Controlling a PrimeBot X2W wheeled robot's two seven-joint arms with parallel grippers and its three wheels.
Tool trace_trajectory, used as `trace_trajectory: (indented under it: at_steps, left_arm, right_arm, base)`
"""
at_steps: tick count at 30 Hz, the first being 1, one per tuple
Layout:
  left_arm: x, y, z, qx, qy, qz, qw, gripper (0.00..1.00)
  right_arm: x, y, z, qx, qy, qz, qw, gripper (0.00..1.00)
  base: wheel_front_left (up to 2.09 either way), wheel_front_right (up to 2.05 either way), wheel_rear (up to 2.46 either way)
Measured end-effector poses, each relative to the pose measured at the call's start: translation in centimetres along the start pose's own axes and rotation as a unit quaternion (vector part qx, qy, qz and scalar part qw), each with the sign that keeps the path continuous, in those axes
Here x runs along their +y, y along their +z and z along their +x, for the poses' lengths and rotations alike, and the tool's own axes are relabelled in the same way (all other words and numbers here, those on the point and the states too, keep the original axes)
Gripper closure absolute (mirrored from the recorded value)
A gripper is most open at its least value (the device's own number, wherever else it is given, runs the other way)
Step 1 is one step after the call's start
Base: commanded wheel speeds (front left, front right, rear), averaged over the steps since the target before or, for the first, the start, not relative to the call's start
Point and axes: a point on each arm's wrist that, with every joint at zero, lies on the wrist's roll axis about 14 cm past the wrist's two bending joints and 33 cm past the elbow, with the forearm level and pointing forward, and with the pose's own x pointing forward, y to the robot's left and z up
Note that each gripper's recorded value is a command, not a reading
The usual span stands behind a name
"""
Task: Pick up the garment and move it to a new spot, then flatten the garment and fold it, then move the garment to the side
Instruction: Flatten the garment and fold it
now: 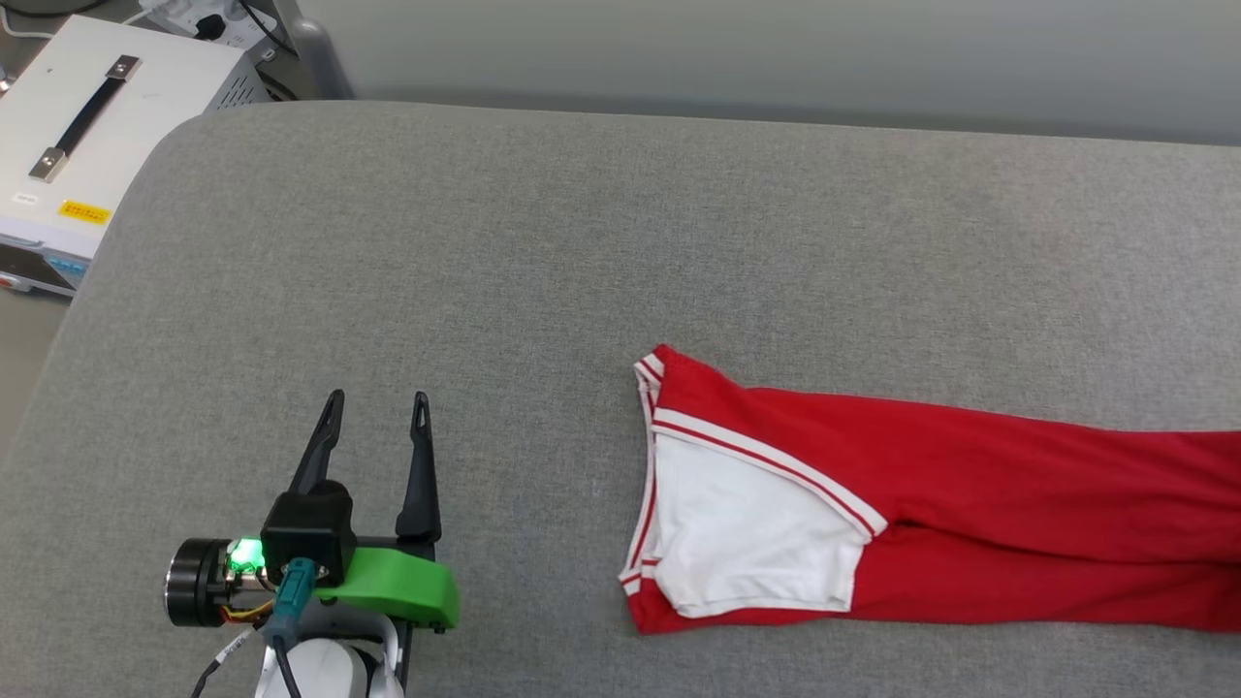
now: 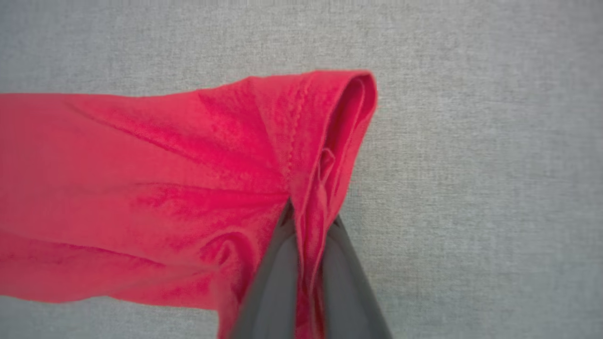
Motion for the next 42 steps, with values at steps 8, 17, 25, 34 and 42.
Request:
trace_trajectory:
  at_steps: [8,17,25,34,42]
  left_arm:
    - [0.1,0.5,-0.5,-0.007,-0.002,0.002,1.0,0.0]
    - [-0.3,0.5,-0.7,-0.007,-0.009,-0.001,1.0,0.0]
    - [-0.6,-0.1,-0.5,0.002,-0.013,-0.004,1.0,0.0]
    - [-0.4,-1.4,0.0,0.019,-0.008,0.0,1.0,0.0]
    - [-0.3,-2.0,0.5,0.026,-0.005,0.001,1.0,0.0]
  right_arm:
    - [3.9,1.5,-0.5,-0.027,0.059,-0.001,0.998,1.0]
    - [13.8,2.3,-2.9,-0.033,0.2,-0.071,0.977,1.0]
    - [23.0,3.1,-2.4,-0.024,0.284,-0.17,0.943,1.0]
    - [32.0,1.1,0.4,0.024,0.348,-0.24,0.906,1.0]
    - [33.6,-2.8,3.4,0.07,0.342,-0.26,0.9,1.0]
  base:
    - [0.0,0.0,0.0]
    - [0.0,0.0,0.0]
    - [0.0,0.0,0.0]
    - [0.0,0.0,0.0]
    - [0.0,0.0,0.0]
